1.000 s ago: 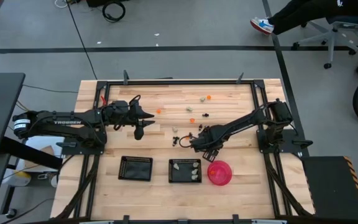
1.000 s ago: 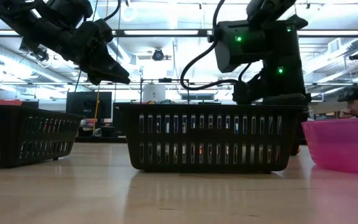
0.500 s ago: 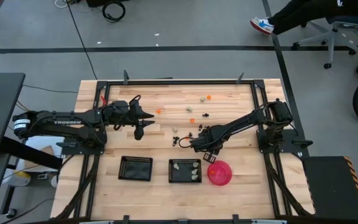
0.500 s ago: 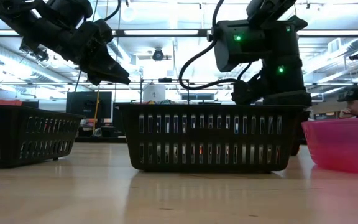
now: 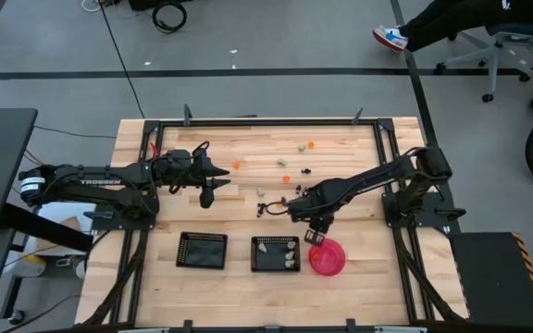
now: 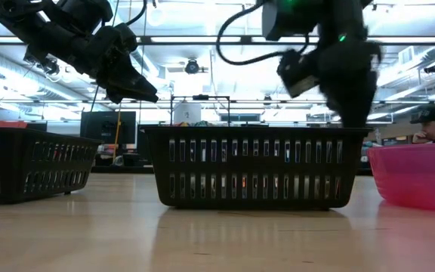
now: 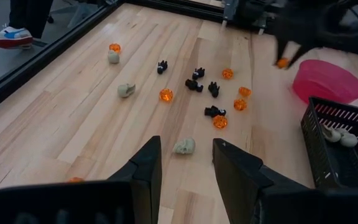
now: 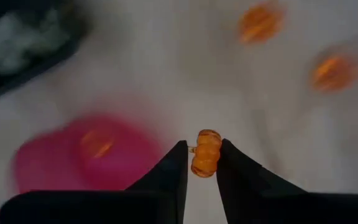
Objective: Sort Halloween decoration
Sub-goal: Put the orange pumpkin toy into the pink bowl
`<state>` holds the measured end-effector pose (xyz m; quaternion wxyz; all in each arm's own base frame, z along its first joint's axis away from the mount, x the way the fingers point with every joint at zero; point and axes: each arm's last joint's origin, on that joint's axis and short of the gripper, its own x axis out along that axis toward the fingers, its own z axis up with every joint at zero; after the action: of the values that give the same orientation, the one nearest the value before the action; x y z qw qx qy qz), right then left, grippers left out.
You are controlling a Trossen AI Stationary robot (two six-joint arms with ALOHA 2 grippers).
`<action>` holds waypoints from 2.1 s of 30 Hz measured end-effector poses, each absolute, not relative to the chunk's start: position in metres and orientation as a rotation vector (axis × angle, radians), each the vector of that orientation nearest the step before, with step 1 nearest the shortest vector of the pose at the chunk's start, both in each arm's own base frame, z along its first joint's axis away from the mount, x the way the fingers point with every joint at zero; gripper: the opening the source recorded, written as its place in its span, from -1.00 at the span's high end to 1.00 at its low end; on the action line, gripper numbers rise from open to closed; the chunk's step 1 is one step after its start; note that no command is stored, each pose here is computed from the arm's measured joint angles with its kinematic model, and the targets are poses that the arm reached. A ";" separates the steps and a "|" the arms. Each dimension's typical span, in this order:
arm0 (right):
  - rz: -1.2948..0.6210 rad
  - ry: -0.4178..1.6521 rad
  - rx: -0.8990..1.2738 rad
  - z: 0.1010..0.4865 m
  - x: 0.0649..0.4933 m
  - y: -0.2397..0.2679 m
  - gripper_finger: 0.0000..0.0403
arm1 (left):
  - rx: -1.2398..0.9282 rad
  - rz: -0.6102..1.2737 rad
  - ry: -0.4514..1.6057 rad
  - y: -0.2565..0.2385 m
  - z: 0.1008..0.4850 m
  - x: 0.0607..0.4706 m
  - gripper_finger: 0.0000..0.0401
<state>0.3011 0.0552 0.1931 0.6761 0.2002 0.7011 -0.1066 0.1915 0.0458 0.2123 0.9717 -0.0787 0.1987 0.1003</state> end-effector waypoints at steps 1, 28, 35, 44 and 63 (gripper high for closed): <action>-0.204 1.586 0.480 0.196 0.299 0.058 0.59 | -0.159 0.202 0.402 0.046 0.212 0.192 0.42; 0.034 1.677 0.636 0.204 0.287 0.098 0.22 | -0.164 0.204 0.401 0.046 0.212 0.192 0.42; -0.270 1.639 0.453 0.202 0.286 0.066 0.21 | -0.164 0.204 0.400 0.046 0.212 0.192 0.42; -0.377 1.523 0.156 0.202 0.294 0.035 0.10 | -0.163 0.204 0.400 0.046 0.212 0.192 0.42; -0.385 1.470 0.173 0.162 0.287 -0.009 -0.16 | -0.163 0.204 0.402 0.046 0.212 0.191 0.42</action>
<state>0.2874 -0.0092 0.1621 0.7215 0.0783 0.6655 -0.1745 0.1915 0.0458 0.2122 0.9715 -0.0808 0.1989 0.1009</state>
